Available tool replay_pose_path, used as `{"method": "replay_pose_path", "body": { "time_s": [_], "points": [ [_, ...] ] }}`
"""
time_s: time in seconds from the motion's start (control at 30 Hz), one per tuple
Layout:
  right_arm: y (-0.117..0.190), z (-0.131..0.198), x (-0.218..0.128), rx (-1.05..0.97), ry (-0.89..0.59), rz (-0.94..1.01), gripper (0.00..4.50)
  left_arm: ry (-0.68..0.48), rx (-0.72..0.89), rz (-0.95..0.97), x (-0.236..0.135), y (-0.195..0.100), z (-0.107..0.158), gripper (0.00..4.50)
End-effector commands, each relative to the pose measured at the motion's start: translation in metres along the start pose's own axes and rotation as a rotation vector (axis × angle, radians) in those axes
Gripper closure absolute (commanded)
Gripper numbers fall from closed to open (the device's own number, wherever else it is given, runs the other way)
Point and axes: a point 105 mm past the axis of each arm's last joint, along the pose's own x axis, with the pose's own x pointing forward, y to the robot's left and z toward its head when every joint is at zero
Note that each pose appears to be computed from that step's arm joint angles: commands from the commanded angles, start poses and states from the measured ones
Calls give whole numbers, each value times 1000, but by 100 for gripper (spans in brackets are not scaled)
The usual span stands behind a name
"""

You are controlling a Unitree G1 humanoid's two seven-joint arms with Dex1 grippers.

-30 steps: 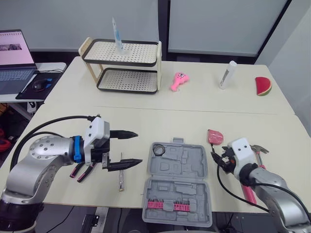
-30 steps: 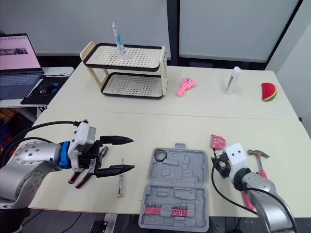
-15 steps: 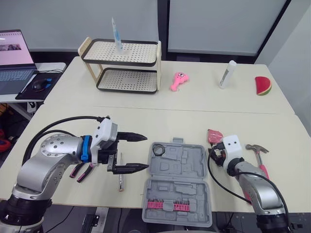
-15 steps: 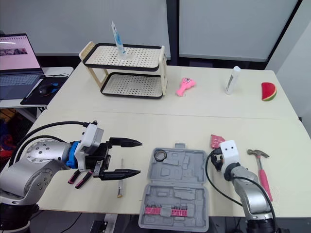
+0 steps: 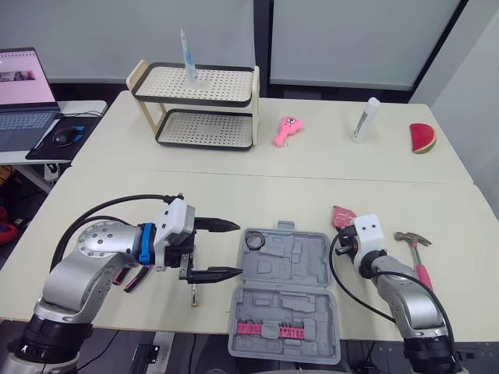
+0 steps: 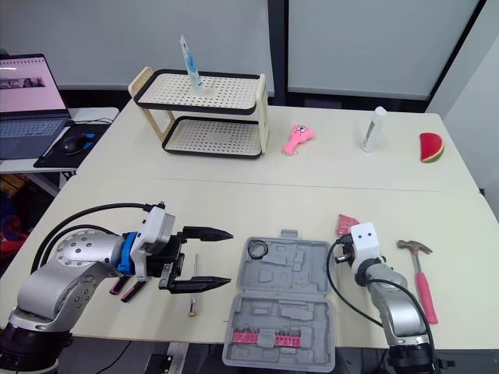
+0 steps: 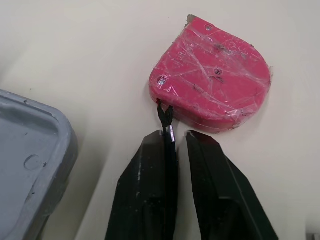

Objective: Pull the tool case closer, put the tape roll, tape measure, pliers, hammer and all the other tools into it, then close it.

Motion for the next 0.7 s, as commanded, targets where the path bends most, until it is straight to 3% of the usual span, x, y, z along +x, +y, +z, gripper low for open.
{"method": "replay_pose_path", "body": {
  "time_s": [0.03, 0.3, 0.7],
  "points": [
    [-4, 1, -1, -2, -4, -14, 449, -9, 31, -14, 3, -3, 5, 0],
    [-13, 2, -14, 10, -4, -16, 449, -5, 35, -29, 8, -7, 9, 0],
    [-5, -23, -79, 34, 93, 63, 449, 92, 72, -125, 14, -24, -1, 0]
  ]
}}
